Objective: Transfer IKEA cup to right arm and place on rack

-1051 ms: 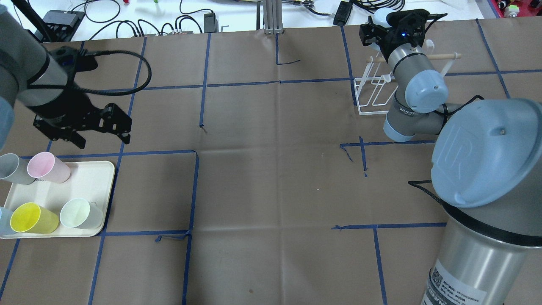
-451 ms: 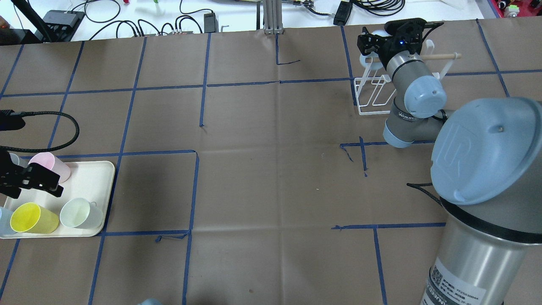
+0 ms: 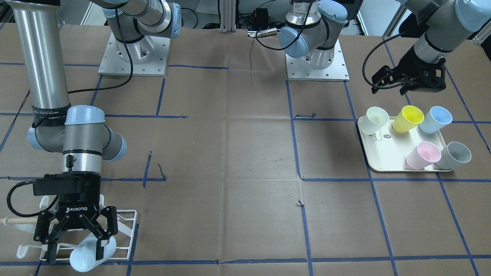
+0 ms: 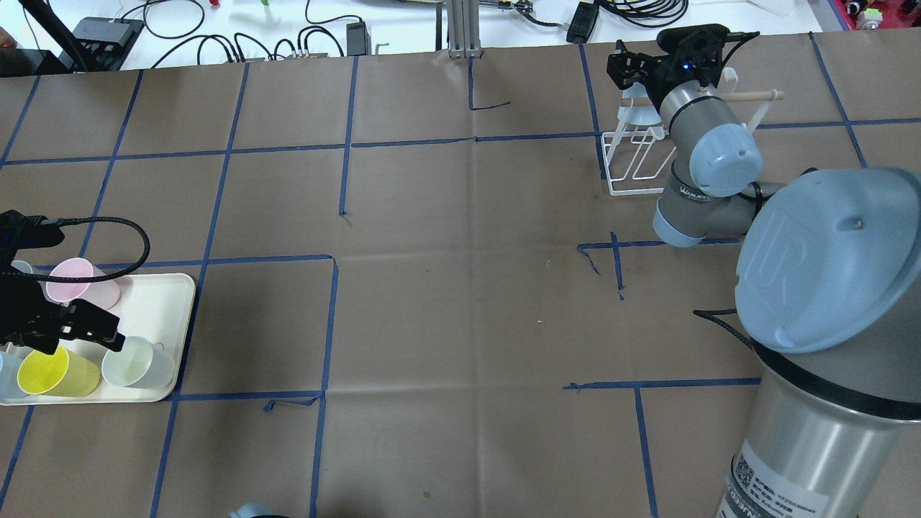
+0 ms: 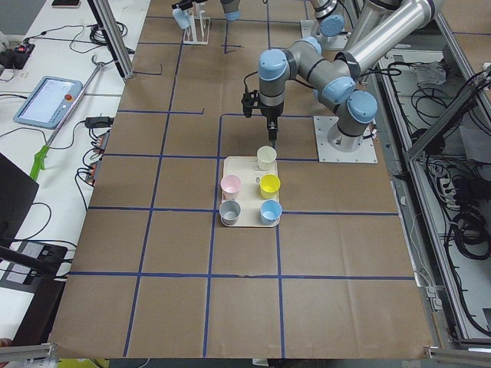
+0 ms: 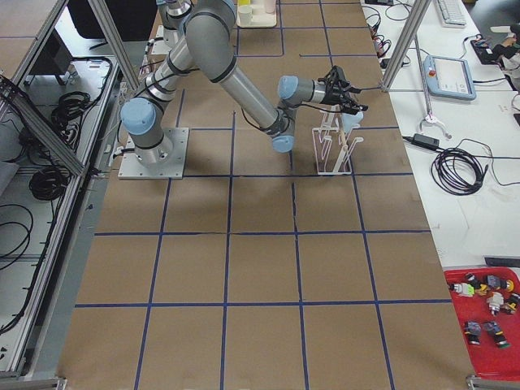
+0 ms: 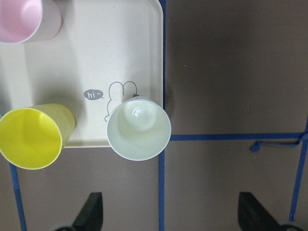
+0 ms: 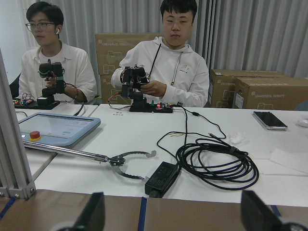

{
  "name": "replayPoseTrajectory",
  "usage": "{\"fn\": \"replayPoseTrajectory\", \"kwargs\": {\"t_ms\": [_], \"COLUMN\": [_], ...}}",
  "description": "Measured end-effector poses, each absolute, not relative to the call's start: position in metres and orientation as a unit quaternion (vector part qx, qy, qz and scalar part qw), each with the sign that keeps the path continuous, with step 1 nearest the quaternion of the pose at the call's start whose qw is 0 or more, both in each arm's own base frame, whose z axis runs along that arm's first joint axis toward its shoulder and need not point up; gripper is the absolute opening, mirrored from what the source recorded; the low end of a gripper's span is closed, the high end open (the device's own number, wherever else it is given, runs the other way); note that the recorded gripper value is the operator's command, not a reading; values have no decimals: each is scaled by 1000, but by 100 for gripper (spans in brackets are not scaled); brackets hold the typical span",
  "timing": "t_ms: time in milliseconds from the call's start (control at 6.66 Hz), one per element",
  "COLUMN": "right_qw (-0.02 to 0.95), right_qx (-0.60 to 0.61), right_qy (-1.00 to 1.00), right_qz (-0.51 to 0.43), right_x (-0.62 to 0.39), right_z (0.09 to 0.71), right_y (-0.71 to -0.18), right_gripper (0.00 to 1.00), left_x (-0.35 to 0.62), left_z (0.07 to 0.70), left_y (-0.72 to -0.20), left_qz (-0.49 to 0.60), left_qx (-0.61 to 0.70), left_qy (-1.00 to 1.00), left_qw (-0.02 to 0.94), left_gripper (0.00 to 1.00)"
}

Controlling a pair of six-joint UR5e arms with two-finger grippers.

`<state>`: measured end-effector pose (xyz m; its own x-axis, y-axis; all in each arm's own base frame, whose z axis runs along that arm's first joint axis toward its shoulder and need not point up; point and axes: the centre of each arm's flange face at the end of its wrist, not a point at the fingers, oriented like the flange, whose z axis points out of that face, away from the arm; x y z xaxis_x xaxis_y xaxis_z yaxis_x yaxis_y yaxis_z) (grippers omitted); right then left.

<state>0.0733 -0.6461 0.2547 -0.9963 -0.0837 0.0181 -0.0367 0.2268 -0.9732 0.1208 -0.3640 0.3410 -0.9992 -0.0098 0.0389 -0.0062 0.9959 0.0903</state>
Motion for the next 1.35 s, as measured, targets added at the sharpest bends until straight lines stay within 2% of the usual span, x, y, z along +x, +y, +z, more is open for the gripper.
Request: {"fn": "replayPoseTrajectory", "kwargs": {"t_ms": [451,751,1051,1201,1352], "right_qw": [38,64,101,130,177], "right_qx": [-60,-84,-95,-93,-66], "right_qy": [776,748,725,716,714], "right_qz": [-627,-656,-675,-680,-675], "right_x": [105,151,191,213,230], "right_z": [327,390,420,430,440], "right_y": [-634,-602,-575,-562,-549], "right_gripper": [100,100,100,100,100], "left_x": [113,114,113,113,114], "left_z": [285,250,227,224,224], "left_y": [-358,-360,-357,-356,-357], "left_qz": [-31,-29,-42,-43,-40], "left_qx": [6,6,5,5,5], "left_qy": [-999,-999,-999,-999,-999], "left_qw": [20,20,26,26,22], "left_gripper": [99,99,95,66,23]}}
